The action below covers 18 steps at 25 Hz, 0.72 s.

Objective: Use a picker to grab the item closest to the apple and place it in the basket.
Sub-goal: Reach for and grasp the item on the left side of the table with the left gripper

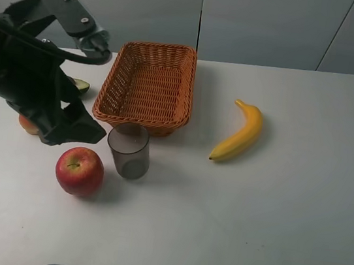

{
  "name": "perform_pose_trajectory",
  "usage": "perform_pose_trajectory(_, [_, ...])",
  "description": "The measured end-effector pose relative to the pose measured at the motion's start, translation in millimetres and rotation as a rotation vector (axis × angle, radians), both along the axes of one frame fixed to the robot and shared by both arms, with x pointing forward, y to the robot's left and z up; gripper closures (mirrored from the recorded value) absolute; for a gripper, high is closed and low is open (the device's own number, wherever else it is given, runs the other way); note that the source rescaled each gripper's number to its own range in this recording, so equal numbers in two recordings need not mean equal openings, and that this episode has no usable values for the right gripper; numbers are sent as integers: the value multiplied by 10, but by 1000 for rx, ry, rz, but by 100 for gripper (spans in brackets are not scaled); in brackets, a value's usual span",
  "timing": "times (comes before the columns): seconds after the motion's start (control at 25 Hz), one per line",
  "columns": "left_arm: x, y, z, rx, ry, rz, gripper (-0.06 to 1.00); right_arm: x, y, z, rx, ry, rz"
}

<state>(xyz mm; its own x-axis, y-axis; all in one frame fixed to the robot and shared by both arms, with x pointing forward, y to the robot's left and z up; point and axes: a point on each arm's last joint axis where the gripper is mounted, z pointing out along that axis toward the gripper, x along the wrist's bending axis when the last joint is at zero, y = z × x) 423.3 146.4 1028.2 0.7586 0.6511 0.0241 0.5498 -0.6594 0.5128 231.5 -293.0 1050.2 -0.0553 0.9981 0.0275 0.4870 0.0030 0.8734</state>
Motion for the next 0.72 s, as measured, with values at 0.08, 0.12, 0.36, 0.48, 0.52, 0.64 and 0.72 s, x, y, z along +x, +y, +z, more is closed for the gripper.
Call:
perform_pose_trajectory(0.08, [33,-145,-31,39,23,-7,-6,0,0,0,0,0,0])
perform_pose_trajectory(0.12, [52,-219,-60,65,38,-12,-6,0,0,0,0,0,0])
perform_pose_trajectory(0.36, [125,-629,-271,210,116,-89,-6,0,0,0,0,0,0])
perform_pose_trajectory(0.48, [139,-772,-404,266,131,-131,-6,0,0,0,0,0,0])
perform_pose_trajectory(0.52, [138,-798,-454,281,140,-139,-6,0,0,0,0,0,0])
perform_pose_trajectory(0.64, [159,-828,-570,325,153,-145,-6,0,0,0,0,0,0])
perform_pose_trajectory(0.72, [190,-831,-618,344,142,-131,-6,0,0,0,0,0,0])
